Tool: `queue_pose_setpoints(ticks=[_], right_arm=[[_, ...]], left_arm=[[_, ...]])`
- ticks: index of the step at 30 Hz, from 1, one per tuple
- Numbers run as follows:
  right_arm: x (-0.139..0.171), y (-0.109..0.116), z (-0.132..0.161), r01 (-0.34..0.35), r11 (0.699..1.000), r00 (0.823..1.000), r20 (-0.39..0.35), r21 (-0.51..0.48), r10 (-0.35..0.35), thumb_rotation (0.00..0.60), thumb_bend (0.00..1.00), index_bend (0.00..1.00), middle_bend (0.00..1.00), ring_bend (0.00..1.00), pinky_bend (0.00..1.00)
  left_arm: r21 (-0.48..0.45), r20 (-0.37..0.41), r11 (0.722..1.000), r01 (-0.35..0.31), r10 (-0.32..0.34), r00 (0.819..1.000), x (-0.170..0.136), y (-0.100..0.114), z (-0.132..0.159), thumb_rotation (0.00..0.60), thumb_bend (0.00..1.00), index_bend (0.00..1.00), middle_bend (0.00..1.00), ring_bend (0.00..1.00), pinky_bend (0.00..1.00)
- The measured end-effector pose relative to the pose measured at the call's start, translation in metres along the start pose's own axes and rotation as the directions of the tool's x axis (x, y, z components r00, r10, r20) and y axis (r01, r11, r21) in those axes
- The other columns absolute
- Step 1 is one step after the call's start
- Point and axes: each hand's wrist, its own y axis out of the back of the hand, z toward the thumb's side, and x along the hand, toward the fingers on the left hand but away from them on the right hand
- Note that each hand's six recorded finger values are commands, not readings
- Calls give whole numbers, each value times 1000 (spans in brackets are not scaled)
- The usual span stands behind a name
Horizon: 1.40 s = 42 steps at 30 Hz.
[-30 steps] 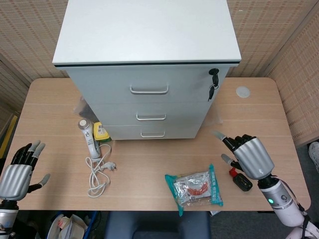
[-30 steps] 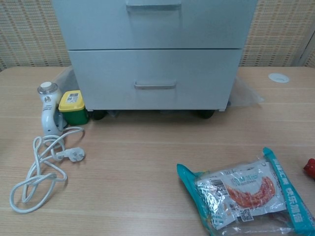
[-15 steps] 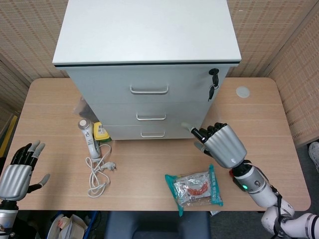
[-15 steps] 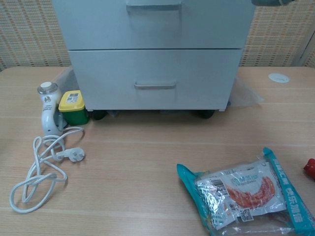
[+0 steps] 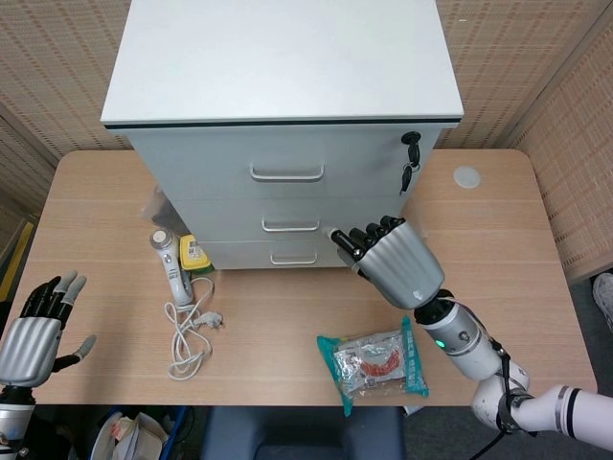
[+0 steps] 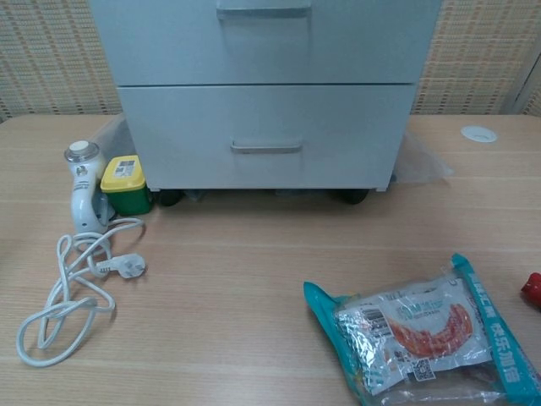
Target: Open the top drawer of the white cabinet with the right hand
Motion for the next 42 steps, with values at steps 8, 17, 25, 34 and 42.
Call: queue_pose_setpoints(ticks=[8, 17, 25, 34, 42], right_arm=[[-15, 8, 1, 62, 997, 998, 21, 49, -64, 600, 279, 423, 869, 951, 1000], [-32, 10, -2, 110, 991, 993, 44, 80, -114, 600, 263, 423, 869, 950, 1000], [-52, 10, 0, 154, 985, 985, 63, 74, -159, 600, 190, 441, 869, 950, 1000], [-67, 4, -3, 162, 982, 983, 72, 98, -170, 600, 203, 479, 869, 951, 1000], [-77, -5, -8, 164, 980, 981, 89, 109, -174, 600, 210, 506, 869, 953, 1000]], left_arm=[[1, 8, 1000, 2, -2, 1000, 2, -1, 2, 600, 249, 0, 0, 0, 92], [5, 10, 1000, 13, -13, 1000, 4, -2, 3, 600, 249, 0, 0, 0, 92], [8, 8, 1000, 15, -15, 1000, 4, 0, 4, 600, 249, 0, 0, 0, 92], [8, 6, 1000, 21, -21, 1000, 4, 0, 4, 600, 249, 0, 0, 0, 92], [8, 3, 1000, 25, -25, 1000, 5, 0, 5, 600, 249, 0, 0, 0, 92]])
